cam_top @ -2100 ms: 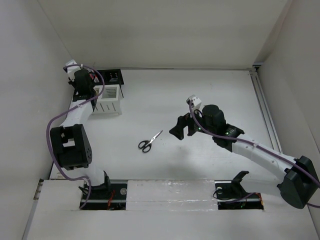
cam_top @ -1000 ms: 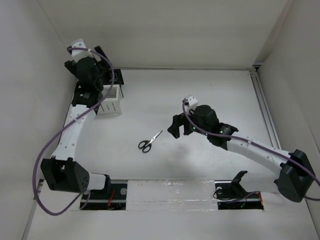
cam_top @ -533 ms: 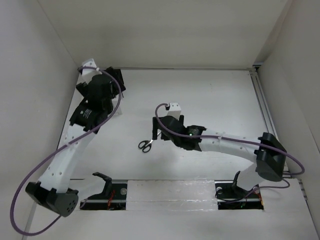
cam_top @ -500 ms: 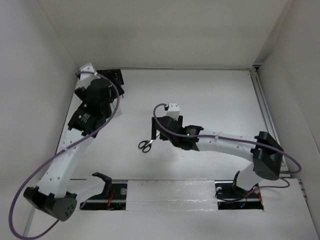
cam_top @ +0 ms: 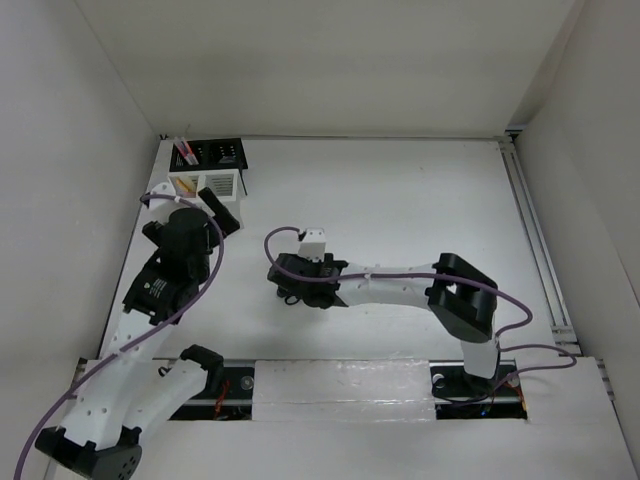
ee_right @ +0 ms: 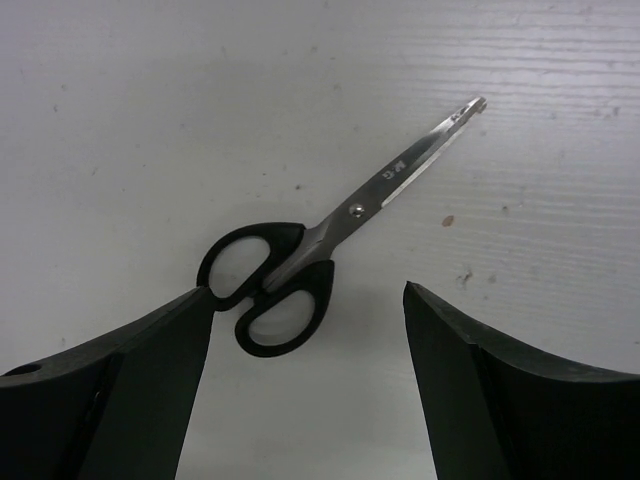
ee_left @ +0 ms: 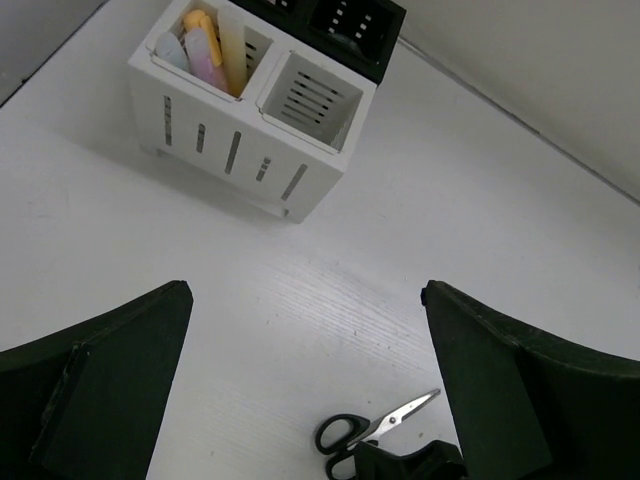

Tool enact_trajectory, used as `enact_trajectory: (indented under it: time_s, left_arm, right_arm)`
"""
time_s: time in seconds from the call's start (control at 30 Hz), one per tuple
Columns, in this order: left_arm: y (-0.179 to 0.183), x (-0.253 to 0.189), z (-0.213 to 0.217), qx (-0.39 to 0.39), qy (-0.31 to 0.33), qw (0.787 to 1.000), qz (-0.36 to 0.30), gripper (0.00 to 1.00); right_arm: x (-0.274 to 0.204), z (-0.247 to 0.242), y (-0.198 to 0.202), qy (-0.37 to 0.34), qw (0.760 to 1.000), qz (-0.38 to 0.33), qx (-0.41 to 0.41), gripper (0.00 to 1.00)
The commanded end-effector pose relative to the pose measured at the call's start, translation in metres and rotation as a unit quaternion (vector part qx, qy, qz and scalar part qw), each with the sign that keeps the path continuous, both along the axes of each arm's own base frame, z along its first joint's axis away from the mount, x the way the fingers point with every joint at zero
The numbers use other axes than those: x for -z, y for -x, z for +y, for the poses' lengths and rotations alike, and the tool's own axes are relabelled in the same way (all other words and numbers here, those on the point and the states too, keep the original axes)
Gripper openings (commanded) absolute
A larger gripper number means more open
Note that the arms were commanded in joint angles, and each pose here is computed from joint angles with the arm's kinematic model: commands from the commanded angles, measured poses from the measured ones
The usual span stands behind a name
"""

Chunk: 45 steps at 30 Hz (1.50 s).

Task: Sort the stationery into containers
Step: Grab a piece of stationery with the right arm

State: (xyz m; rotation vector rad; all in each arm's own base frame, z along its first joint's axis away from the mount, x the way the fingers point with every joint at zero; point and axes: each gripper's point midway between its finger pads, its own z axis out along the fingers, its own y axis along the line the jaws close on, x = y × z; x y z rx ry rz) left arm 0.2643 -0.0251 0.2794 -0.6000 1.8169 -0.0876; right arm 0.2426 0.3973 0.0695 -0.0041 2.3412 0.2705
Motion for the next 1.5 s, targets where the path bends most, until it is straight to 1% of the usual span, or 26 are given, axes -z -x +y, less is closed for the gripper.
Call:
enact_trajectory:
  time_s: [0.0,0.13,0.23,0.3,0.47,0.8,0.93,1.0,1.07,1.13,1.17,1.23,1.27,1.3,1.33,1.4,1.47]
  left_arm:
    - [-0.011,0.007,-0.013,0.032,-0.010,0.999,0.018,1.00]
    - [-0.012,0.012,-0.023,0.061,-0.010,0.998,0.028,1.00]
    - [-0.010,0.009,-0.030,0.083,-0.001,0.996,0.018,1.00]
    - [-0.010,0.005,-0.033,0.094,0.001,0.995,0.011,1.00]
    - [-0.009,0.005,-0.035,0.099,0.003,0.995,0.011,1.00]
    - [-0.009,0.009,-0.038,0.110,0.001,0.994,0.018,1.00]
    - [-0.007,0.007,-0.038,0.110,0.003,0.994,0.013,1.00]
    - [-0.007,0.007,-0.038,0.110,0.003,0.994,0.013,1.00]
    - [-0.007,0.007,-0.038,0.110,0.003,0.994,0.013,1.00]
    - [-0.006,0.005,-0.037,0.110,0.004,0.994,0.009,1.00]
    - [-0.006,0.005,-0.037,0.110,0.004,0.994,0.009,1.00]
    - [-0.006,0.004,-0.033,0.100,0.000,0.995,0.007,1.00]
    - [-0.005,0.002,-0.032,0.100,0.002,0.995,0.002,1.00]
    - [-0.005,0.002,-0.032,0.100,0.002,0.995,0.002,1.00]
    - [-0.005,0.002,-0.032,0.100,0.002,0.995,0.002,1.00]
    - [-0.005,0.002,-0.032,0.100,0.002,0.995,0.002,1.00]
    - [-0.005,0.001,-0.031,0.095,0.000,0.995,0.002,1.00]
  right_arm:
    - [-0.016,0.011,0.000,-0.013,1.000,-0.011,0.023,0.82]
    - [-0.005,0.010,0.008,0.002,0.999,0.000,0.035,0.80]
    - [-0.002,0.006,0.009,0.005,0.999,0.001,0.045,0.79]
    - [0.000,0.003,0.010,0.010,0.999,0.003,0.045,0.74]
    - [0.016,-0.005,0.013,0.036,0.998,0.015,0.051,0.73]
    - [0.028,-0.006,0.014,0.046,0.997,0.019,0.055,0.72]
    - [0.037,-0.004,0.016,0.049,0.997,0.030,0.051,0.69]
    - [0.042,-0.004,0.018,0.052,0.997,0.036,0.048,0.66]
    - [0.048,-0.004,0.020,0.056,0.996,0.043,0.046,0.65]
    - [0.048,0.002,0.022,0.044,0.997,0.050,0.041,0.65]
    - [0.052,-0.003,0.021,0.047,0.996,0.056,0.045,0.65]
    - [0.058,-0.002,0.021,0.048,0.996,0.059,0.039,0.59]
    - [0.059,-0.003,0.020,0.045,0.996,0.065,0.040,0.51]
    - [0.062,-0.004,0.021,0.047,0.996,0.066,0.040,0.34]
    - [0.062,-0.005,0.021,0.047,0.996,0.066,0.040,0.28]
    - [0.069,-0.008,0.024,0.060,0.995,0.074,0.035,0.02]
    - [0.071,-0.008,0.024,0.065,0.994,0.076,0.036,0.00]
